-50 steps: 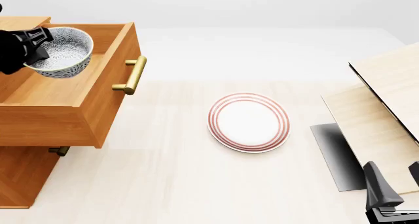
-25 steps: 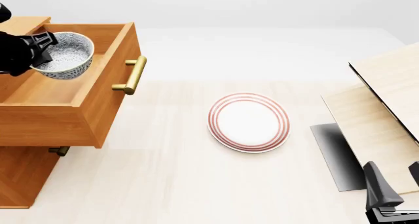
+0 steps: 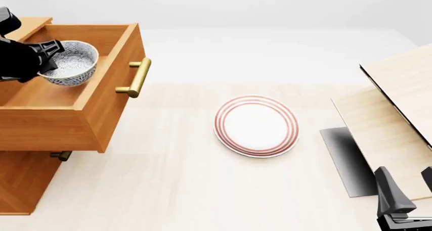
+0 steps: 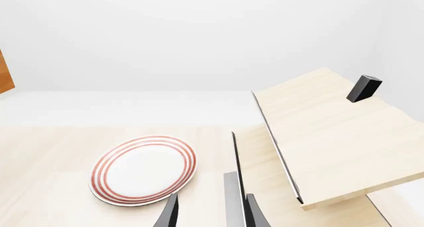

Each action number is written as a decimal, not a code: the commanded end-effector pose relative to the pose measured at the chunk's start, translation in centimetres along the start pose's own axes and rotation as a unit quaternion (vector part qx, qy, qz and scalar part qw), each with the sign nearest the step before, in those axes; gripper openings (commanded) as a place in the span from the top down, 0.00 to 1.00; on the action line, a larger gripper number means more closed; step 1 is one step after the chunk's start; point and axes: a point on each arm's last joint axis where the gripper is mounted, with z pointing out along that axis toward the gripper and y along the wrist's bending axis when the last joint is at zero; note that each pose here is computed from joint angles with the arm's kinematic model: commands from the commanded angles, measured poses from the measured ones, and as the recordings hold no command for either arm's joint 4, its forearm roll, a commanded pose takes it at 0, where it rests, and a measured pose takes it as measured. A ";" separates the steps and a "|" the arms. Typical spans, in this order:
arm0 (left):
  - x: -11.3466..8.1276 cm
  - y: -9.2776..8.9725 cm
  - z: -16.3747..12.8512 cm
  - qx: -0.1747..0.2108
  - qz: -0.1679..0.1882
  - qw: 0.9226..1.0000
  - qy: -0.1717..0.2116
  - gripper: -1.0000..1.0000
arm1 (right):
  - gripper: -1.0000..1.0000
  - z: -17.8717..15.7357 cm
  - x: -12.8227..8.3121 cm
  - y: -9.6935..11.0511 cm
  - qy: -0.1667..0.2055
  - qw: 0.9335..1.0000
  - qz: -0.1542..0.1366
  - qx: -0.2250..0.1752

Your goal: Open the top drawer of the cabinet and put the bowl in it.

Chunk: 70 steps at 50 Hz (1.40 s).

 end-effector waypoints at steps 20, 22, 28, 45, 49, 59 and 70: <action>0.3 0.7 1.5 -0.006 -0.005 1.000 0.002 1.00 | 0.00 0.0 0.0 0.0 0.000 1.000 0.000 0.000; 0.4 0.5 1.5 -0.005 -0.002 1.000 0.004 0.00 | 0.00 0.0 0.0 0.0 0.000 1.000 0.000 0.000; 0.0 1.1 1.1 -0.014 0.002 1.000 0.004 0.00 | 0.00 0.0 0.0 0.0 0.000 1.000 0.000 0.000; -0.1 1.5 -1.1 -0.020 0.009 1.000 0.002 0.00 | 0.00 0.0 0.0 0.0 0.000 1.000 0.000 0.000; -0.1 1.5 -1.9 -0.019 0.010 1.000 0.000 0.00 | 0.00 0.0 0.0 0.0 0.000 1.000 0.000 0.000; -0.2 1.6 -3.5 -0.020 0.014 1.000 -0.004 0.00 | 0.00 0.0 0.0 0.0 0.000 1.000 0.000 0.000; -0.1 1.7 -5.2 -0.020 0.020 1.000 -0.008 0.00 | 0.00 0.0 0.0 0.0 0.000 1.000 0.000 0.000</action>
